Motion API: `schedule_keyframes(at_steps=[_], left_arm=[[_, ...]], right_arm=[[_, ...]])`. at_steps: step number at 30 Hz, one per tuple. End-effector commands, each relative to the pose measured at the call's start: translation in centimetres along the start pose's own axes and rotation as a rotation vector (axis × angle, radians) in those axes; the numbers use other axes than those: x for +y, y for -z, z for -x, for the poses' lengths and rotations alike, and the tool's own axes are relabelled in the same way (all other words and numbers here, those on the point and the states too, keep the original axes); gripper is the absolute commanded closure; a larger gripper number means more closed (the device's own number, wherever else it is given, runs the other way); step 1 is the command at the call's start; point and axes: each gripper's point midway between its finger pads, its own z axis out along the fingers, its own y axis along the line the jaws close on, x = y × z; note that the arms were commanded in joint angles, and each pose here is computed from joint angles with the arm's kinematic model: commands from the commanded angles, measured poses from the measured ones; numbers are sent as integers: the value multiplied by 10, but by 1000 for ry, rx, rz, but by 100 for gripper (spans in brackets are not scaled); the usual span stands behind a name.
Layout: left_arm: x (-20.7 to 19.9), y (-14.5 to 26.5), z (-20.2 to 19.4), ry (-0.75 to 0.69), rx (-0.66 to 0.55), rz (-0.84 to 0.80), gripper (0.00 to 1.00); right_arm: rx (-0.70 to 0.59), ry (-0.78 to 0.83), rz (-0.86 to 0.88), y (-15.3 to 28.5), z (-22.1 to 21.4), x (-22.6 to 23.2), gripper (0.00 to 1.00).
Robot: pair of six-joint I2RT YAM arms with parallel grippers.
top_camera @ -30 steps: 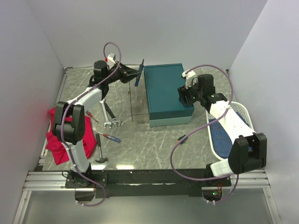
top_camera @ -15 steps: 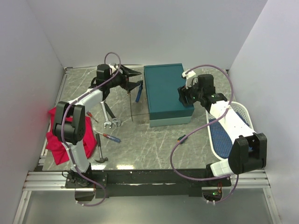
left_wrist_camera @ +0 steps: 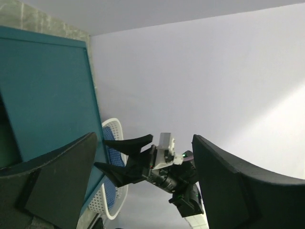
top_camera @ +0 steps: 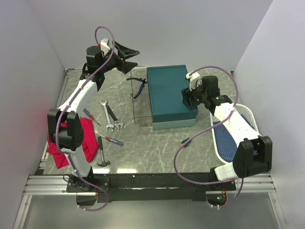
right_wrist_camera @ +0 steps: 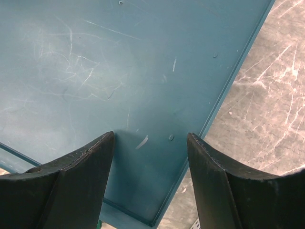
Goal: Sort the tools into containers
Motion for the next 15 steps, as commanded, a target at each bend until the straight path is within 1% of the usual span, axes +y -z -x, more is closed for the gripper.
schedule_keyframes(at_steps=[1,3,4,5,7,8,9,10,11,13,14,15], left_arm=[[16,3,-13,-3,34,36,14],[9,2,-11,-47,32,15,17],[7,2,-9,-71,36,10,22],[12,1,-6,-75,33,31,30],[6,-1,0,-156,26,26,39],[13,-4,3,-187,27,48,41],[12,-4,8,-305,24,74,40],[19,-4,11,-352,17,113,39],[30,-5,21,-474,-5,156,34],[34,-1,25,-584,28,196,31],[43,-1,29,-739,67,197,32],[44,4,31,-794,98,239,31]], right_arm=[[189,-27,31,-2,-50,7,30],[187,-29,32,-2,-50,7,30],[187,-27,35,-2,-50,8,30],[186,-29,33,-2,-50,8,30],[186,-28,37,-2,-50,8,30],[184,-27,36,-2,-49,8,30],[181,-25,34,-2,-48,7,30],[179,-24,35,-3,-48,7,30],[177,-24,34,-4,-47,7,30],[169,-20,32,-3,-45,6,30],[170,-20,30,-3,-44,6,30],[172,-18,28,-3,-45,5,30]])
